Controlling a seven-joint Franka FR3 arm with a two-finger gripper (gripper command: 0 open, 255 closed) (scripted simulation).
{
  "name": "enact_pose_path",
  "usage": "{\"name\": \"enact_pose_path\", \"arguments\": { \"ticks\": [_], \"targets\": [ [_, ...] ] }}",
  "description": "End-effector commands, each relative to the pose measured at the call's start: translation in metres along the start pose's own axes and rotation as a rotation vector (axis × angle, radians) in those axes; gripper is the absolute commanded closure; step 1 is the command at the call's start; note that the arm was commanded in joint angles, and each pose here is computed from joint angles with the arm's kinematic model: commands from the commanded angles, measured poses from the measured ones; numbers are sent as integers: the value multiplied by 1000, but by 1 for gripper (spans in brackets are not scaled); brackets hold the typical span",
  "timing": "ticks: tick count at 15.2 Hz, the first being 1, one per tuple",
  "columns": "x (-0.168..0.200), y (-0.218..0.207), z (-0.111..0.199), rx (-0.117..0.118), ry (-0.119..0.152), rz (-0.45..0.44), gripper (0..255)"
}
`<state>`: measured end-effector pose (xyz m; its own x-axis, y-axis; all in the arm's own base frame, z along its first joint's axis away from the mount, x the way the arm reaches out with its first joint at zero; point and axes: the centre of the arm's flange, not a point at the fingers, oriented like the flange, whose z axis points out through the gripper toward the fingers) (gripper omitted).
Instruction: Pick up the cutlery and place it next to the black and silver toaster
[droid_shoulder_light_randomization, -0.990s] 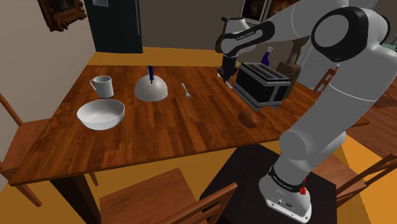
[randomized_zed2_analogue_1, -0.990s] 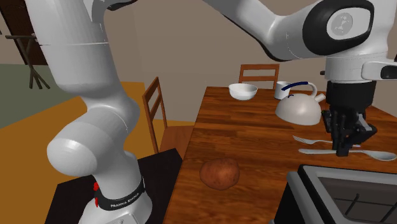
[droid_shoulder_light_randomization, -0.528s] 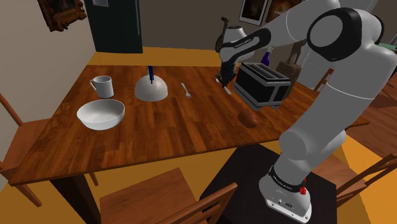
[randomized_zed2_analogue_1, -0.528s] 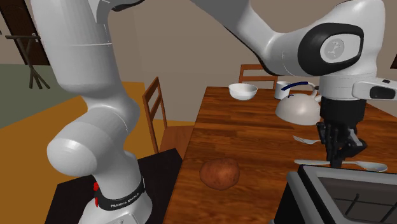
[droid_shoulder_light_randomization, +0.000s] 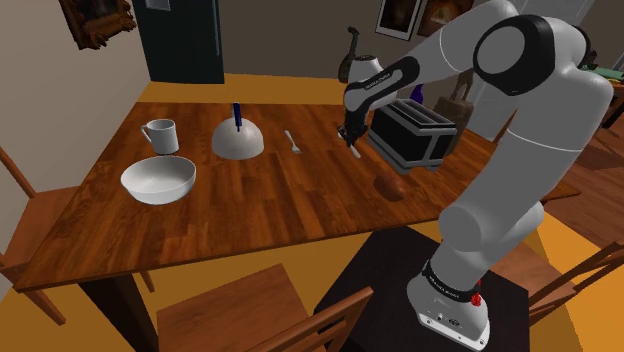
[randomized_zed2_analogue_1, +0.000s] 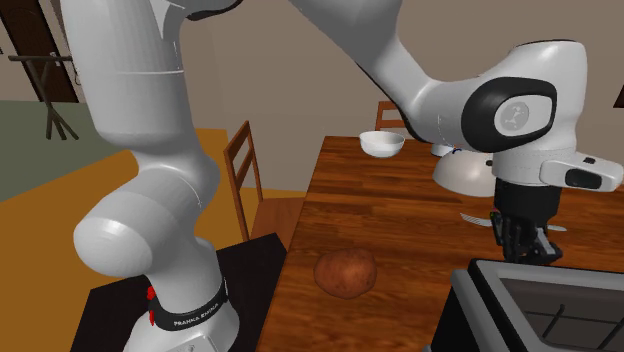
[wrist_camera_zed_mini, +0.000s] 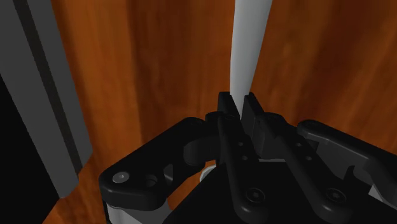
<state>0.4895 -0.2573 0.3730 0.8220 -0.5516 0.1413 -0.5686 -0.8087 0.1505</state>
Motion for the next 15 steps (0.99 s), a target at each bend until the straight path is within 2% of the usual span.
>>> {"name": "enact_pose_path", "arguments": {
  "ticks": [1, 4, 12, 13, 15],
  "targets": [
    [-2, -1, 11, 0, 0, 0, 255],
    [-4, -4, 27, 0, 0, 0, 255],
    [-4, -4, 27, 0, 0, 0, 255],
    [-4, -4, 27, 0, 0, 0, 0],
    [-4, -4, 27, 0, 0, 0, 0]
  ]
}}
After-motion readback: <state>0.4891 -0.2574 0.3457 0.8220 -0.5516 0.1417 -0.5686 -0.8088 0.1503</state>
